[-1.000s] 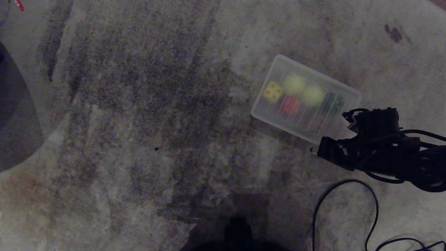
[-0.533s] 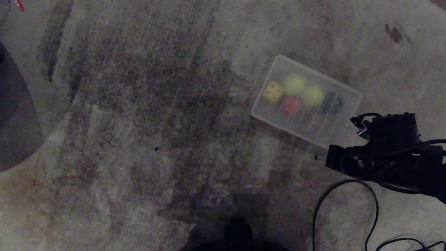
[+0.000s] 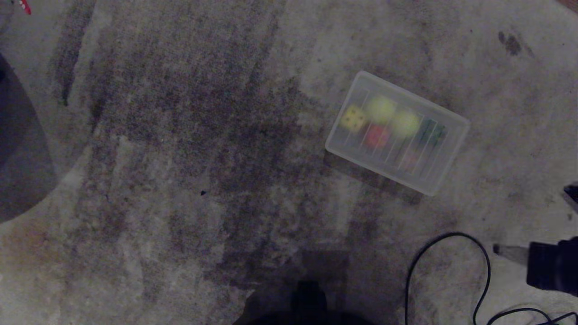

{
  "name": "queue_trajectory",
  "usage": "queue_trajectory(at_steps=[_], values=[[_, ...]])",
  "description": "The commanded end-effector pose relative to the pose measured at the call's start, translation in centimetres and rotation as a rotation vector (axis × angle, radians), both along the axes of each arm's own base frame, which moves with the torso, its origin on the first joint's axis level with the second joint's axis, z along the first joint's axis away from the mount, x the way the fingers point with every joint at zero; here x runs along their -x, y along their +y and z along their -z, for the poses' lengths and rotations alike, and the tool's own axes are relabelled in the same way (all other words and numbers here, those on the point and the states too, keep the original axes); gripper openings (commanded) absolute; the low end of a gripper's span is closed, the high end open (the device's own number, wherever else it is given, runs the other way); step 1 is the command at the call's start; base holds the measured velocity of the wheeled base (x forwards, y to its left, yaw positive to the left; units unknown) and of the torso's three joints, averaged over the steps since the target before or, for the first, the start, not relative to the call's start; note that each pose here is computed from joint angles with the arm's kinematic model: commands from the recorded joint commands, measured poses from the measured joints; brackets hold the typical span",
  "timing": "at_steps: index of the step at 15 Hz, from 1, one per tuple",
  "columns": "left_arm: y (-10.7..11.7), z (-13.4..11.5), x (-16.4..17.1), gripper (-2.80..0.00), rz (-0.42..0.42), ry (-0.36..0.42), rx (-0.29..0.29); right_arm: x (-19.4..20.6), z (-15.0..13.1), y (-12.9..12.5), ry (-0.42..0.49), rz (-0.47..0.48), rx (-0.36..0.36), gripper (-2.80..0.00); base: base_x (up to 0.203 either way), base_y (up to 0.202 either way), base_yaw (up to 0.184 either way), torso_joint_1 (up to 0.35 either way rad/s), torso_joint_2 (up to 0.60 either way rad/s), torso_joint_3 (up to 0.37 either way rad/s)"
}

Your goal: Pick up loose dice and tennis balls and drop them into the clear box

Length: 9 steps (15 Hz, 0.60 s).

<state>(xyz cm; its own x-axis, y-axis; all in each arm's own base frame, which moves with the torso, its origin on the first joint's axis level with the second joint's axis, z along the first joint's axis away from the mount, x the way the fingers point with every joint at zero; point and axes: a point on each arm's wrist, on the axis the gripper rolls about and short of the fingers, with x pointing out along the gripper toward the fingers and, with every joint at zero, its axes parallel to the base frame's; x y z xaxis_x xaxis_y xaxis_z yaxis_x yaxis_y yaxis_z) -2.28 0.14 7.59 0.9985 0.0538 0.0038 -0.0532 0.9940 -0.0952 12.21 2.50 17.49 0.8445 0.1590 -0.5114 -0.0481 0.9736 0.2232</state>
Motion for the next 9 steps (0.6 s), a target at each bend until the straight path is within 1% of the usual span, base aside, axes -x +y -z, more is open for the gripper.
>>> queue_trajectory(at_steps=[1,3,5,7,8,9], values=[[0.0,0.0,0.0,-2.80,-0.001,0.002,0.000,6.4,0.7,-1.7,-0.182,0.044,0.040,-2.80,0.000,0.000,0.000,0.000,0.00,0.000],[0.0,0.0,0.0,-2.80,-0.001,0.002,0.000,9.5,3.4,-2.3,-0.203,0.076,0.095,-2.80,0.000,0.000,0.000,0.000,0.00,0.000],[0.0,0.0,0.0,-2.80,0.000,0.002,0.001,11.6,6.2,-2.6,-0.217,0.098,0.129,-2.80,0.000,0.000,0.000,0.000,0.00,0.000],[0.0,0.0,0.0,-2.80,0.000,0.002,0.001,12.8,7.7,-2.7,-0.255,0.103,0.146,-2.80,0.000,0.000,0.000,0.000,0.00,0.000],[0.0,0.0,0.0,-2.80,0.000,0.002,0.000,12.9,8.7,-2.7,-0.224,0.101,0.157,-2.80,0.000,0.000,0.000,0.000,0.00,0.000],[0.0,0.0,0.0,-2.80,0.000,0.002,0.001,13.0,9.3,-2.6,-0.220,0.085,0.157,-2.80,0.000,0.000,0.000,0.000,0.00,0.000]])
